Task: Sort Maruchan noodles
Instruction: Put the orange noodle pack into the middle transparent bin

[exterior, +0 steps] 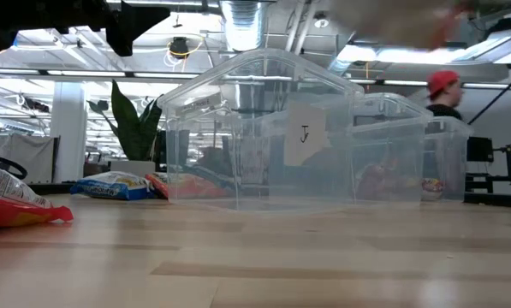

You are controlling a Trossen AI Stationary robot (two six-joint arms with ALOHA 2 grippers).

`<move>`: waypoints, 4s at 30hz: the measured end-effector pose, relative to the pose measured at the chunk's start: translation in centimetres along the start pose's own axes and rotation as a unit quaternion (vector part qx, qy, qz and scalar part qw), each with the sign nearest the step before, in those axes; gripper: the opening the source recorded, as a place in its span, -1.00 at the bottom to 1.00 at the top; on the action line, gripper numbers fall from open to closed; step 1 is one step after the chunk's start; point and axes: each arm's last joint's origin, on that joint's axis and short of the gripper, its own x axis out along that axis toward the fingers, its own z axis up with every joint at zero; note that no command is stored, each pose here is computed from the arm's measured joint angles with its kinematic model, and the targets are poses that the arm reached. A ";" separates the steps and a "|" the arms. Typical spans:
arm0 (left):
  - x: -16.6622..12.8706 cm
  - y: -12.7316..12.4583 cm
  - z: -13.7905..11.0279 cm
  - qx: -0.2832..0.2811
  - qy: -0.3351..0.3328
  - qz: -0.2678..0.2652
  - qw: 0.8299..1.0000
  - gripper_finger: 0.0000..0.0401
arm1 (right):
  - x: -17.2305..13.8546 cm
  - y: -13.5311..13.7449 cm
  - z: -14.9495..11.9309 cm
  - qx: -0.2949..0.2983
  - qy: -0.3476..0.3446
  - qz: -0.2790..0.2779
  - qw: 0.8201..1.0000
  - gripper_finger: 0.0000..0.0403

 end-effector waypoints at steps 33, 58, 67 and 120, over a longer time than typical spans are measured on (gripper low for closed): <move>0.0 0.0 0.0 0.004 0.001 0.000 1.000 0.39 | -0.8 -10.6 -0.4 0.071 0.035 -0.269 0.960 0.19; 0.0 0.0 -0.1 0.000 0.007 0.000 1.000 0.39 | -5.4 -3.9 -1.9 0.081 0.059 -0.096 0.990 0.22; 0.0 0.0 -0.2 -0.005 0.008 0.000 1.000 0.39 | -5.4 -3.9 -1.9 0.081 0.059 -0.098 0.990 0.22; 1.6 -3.1 3.0 -0.047 0.385 -0.010 0.922 0.39 | -5.4 -4.1 -1.9 0.027 0.061 -0.116 0.991 0.22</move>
